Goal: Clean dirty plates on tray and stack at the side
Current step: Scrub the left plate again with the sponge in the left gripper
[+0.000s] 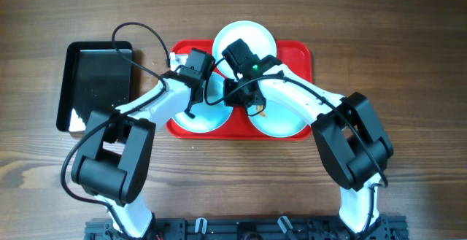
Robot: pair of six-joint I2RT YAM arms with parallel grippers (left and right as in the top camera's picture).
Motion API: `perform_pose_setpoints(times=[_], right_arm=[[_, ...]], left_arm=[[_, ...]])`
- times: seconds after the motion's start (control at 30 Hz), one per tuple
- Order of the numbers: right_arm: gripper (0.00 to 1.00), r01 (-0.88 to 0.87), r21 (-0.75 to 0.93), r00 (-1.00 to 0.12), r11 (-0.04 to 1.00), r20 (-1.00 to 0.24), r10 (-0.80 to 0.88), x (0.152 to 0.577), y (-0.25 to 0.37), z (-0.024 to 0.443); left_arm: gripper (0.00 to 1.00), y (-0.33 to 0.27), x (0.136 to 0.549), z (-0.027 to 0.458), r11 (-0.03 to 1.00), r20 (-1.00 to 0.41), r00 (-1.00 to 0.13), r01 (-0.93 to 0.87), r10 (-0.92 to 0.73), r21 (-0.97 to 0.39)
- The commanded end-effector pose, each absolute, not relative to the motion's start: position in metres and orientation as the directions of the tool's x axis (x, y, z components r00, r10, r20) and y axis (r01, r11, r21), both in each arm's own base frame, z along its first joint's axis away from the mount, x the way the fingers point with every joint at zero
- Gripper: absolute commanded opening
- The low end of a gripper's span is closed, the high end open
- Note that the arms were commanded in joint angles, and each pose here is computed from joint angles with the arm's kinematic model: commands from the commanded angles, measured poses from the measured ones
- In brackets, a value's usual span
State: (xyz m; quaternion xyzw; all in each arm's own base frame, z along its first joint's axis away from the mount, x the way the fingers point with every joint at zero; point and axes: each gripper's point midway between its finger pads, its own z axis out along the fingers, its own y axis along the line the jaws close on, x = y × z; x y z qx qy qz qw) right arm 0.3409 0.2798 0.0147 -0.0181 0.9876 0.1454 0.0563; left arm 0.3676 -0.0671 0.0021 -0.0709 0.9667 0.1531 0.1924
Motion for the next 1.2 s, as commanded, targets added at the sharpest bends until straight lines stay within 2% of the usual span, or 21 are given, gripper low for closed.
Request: perform_pose_setpoints(times=[0.0, 0.03, 0.07, 0.1, 0.17, 0.27, 0.37, 0.47, 0.53, 0.7, 0.83, 0.93, 0.97, 1.0, 1.1, 1.13, 1.17], right_arm=[[0.04, -0.048, 0.247, -0.995, 0.968, -0.101, -0.023, 0.336, 0.276, 0.006], [0.04, -0.047, 0.247, -0.995, 0.968, -0.101, -0.022, 0.336, 0.276, 0.006], [0.04, -0.047, 0.247, -0.995, 0.968, -0.101, -0.022, 0.336, 0.276, 0.006], [0.04, -0.047, 0.247, -0.995, 0.968, -0.101, -0.022, 0.336, 0.276, 0.006], [0.05, -0.047, 0.248, -0.995, 0.968, -0.101, -0.023, 0.336, 0.276, 0.006], [0.04, -0.044, 0.249, -0.995, 0.968, -0.100, -0.019, 0.336, 0.276, 0.006], [0.04, -0.029, 0.250, -0.995, 0.968, -0.096, -0.005, 0.336, 0.276, 0.006], [0.04, -0.029, 0.251, -0.995, 0.968, -0.096, -0.004, 0.336, 0.276, 0.006], [0.04, -0.026, 0.255, -0.996, 0.966, -0.093, -0.002, 0.335, 0.277, 0.006], [0.04, -0.026, 0.257, -0.996, 0.966, -0.091, -0.003, 0.335, 0.277, 0.006], [0.04, -0.028, 0.256, -0.996, 0.966, -0.091, -0.004, 0.335, 0.277, 0.007], [0.04, -0.029, 0.254, -0.996, 0.967, -0.090, -0.006, 0.334, 0.277, 0.006], [0.04, -0.029, 0.254, -0.996, 0.967, -0.090, -0.006, 0.334, 0.276, 0.006], [0.04, -0.029, 0.254, -0.996, 0.967, -0.090, -0.006, 0.334, 0.276, 0.006], [0.04, -0.029, 0.254, -0.996, 0.967, -0.090, -0.006, 0.334, 0.277, 0.006], [0.04, -0.029, 0.255, -0.996, 0.966, -0.091, -0.006, 0.335, 0.277, 0.006], [0.04, -0.030, 0.255, -0.996, 0.966, -0.092, -0.006, 0.335, 0.277, 0.006]], left_arm=[[0.04, -0.069, 0.299, -0.038, 0.968, -0.069, -0.992, -0.115, -0.102, 0.223], [0.04, -0.081, 0.298, -0.031, 0.980, -0.051, -0.993, -0.115, -0.108, 0.160], [0.04, -0.112, 0.298, -0.016, 0.995, -0.025, -0.994, -0.103, -0.103, -0.019], [0.04, -0.129, 0.298, -0.009, 0.988, -0.016, -0.995, -0.098, -0.101, -0.117], [0.04, -0.141, 0.299, -0.010, 0.979, -0.005, -0.995, -0.095, -0.097, -0.179], [0.04, -0.167, 0.287, -0.013, 0.943, 0.089, -0.993, -0.102, -0.077, -0.316], [0.04, -0.180, 0.287, -0.023, 0.931, 0.101, -0.993, -0.087, -0.055, -0.353], [0.04, -0.183, 0.295, -0.024, 0.933, 0.057, -0.998, -0.058, -0.040, -0.356], [0.04, -0.170, 0.311, -0.031, 0.962, -0.027, -0.999, -0.038, -0.047, -0.270], [0.04, -0.127, 0.318, -0.066, 0.999, -0.097, -0.995, -0.021, -0.016, 0.043], [0.04, -0.085, 0.326, -0.061, 0.959, -0.162, -0.987, -0.050, -0.004, 0.280], [0.06, -0.085, 0.328, -0.061, 0.957, -0.183, -0.982, -0.095, -0.045, 0.273], [0.11, -0.088, 0.326, -0.062, 0.962, -0.177, -0.982, -0.116, -0.073, 0.247], [0.13, -0.095, 0.321, -0.065, 0.971, -0.144, -0.987, -0.108, -0.078, 0.211], [0.09, -0.114, 0.295, -0.069, 0.991, -0.009, -0.996, -0.089, -0.089, 0.101], [0.20, -0.119, 0.289, -0.070, 0.994, 0.022, -0.996, -0.088, -0.090, 0.071], [0.23, -0.120, 0.289, -0.070, 0.994, 0.023, -0.996, -0.088, -0.090, 0.069]])
